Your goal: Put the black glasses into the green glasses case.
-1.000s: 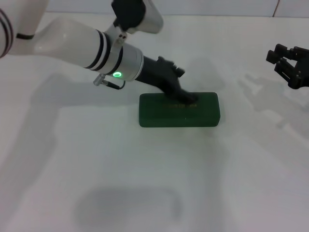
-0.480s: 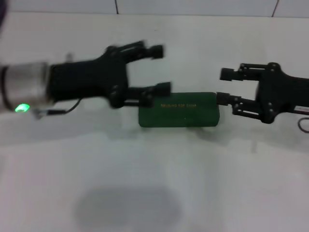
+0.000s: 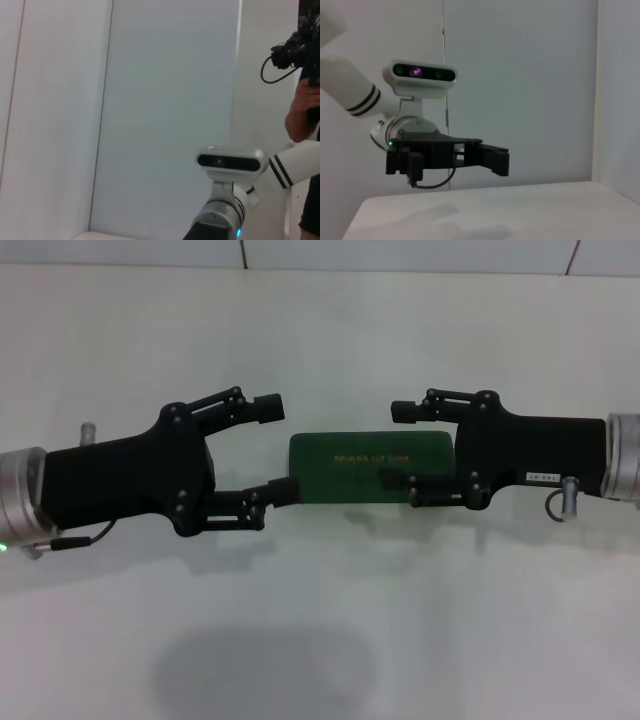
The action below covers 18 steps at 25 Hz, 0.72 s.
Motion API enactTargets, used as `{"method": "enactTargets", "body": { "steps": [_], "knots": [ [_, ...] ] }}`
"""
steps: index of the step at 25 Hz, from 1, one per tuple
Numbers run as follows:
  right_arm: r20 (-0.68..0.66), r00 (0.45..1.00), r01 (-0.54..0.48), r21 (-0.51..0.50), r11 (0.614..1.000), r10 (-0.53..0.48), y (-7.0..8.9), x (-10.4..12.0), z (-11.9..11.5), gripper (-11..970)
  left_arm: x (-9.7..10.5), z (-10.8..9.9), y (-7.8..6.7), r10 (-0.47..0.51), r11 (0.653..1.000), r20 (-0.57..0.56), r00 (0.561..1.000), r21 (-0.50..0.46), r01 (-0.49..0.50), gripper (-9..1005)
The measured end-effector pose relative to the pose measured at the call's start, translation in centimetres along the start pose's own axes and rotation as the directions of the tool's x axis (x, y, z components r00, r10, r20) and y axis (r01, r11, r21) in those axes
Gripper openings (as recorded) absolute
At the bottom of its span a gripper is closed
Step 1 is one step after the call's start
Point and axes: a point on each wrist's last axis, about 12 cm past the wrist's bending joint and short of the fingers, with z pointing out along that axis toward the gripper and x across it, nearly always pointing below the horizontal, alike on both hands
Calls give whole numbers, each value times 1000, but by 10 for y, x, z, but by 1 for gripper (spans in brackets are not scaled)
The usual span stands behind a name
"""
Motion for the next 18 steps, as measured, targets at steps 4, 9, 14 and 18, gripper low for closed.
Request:
{"method": "enactTargets", "body": {
  "steps": [4,9,14,18],
  "knots": [
    [7,1000,14,1,1000,-14,0,-1,3,747,1,-3,-1,-2,1000,-13,1000,2,2,894],
    [3,1000,16,9,1000,-16,-1,0,4,747,1,-6,0,7,1000,-32,999,-10,-7,894],
    [-19,1000,16,27,999,-16,-5,1,7,747,0,-4,1,23,1000,-32,999,-6,-23,894],
    [-19,1000,17,27,999,-17,-5,1,7,747,0,-4,1,21,1000,-31,999,-5,-21,894]
  ]
}}
